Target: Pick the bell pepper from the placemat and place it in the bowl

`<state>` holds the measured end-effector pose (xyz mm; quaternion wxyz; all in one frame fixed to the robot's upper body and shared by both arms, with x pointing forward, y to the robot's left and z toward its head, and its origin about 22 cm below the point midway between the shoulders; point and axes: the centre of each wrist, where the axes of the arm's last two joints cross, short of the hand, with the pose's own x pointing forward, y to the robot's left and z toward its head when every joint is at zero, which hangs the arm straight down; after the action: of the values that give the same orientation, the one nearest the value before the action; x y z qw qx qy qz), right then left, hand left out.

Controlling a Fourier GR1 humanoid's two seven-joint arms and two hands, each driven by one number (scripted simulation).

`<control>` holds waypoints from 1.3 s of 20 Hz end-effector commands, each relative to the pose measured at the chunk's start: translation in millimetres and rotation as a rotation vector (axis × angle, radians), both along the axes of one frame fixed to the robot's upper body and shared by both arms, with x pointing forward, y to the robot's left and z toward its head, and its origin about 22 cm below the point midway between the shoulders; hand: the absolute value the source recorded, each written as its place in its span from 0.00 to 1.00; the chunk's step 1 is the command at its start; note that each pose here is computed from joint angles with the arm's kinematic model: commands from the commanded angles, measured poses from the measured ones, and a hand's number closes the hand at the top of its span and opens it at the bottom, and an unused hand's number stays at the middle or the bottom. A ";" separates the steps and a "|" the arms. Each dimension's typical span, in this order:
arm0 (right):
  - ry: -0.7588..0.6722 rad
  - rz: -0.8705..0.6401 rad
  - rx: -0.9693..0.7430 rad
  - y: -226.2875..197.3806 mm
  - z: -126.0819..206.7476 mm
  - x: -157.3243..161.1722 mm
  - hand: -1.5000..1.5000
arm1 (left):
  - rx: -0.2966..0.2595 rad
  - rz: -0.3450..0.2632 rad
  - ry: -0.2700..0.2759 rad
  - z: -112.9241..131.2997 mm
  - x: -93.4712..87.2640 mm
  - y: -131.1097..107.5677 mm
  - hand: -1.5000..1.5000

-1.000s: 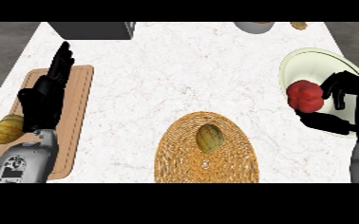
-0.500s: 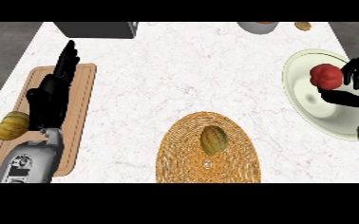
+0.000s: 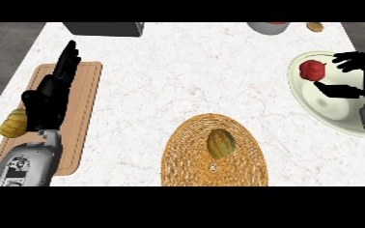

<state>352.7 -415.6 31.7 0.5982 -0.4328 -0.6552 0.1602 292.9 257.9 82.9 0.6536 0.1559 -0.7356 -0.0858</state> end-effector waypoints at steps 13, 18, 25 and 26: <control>-0.168 0.109 0.321 -55.0 9.1 -12.0 0.00 | -0.008 0.020 0.009 16.6 -1.5 -13.1 0.50; -0.199 0.108 0.410 -109.2 4.8 -66.8 0.00 | -0.004 0.019 0.000 -0.2 -8.5 1.4 0.50; -0.187 0.241 0.518 -151.1 9.7 -120.1 0.00 | -0.006 0.040 0.005 -6.0 -3.5 6.0 0.50; -0.163 0.269 0.509 -142.9 -0.1 -117.4 0.00 | 0.010 0.043 -0.002 13.4 -15.0 18.1 0.50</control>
<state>260.2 -546.2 38.8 0.6058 -0.2312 -0.7611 0.0190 288.3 267.9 84.9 0.6553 0.1701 -0.7322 -0.0747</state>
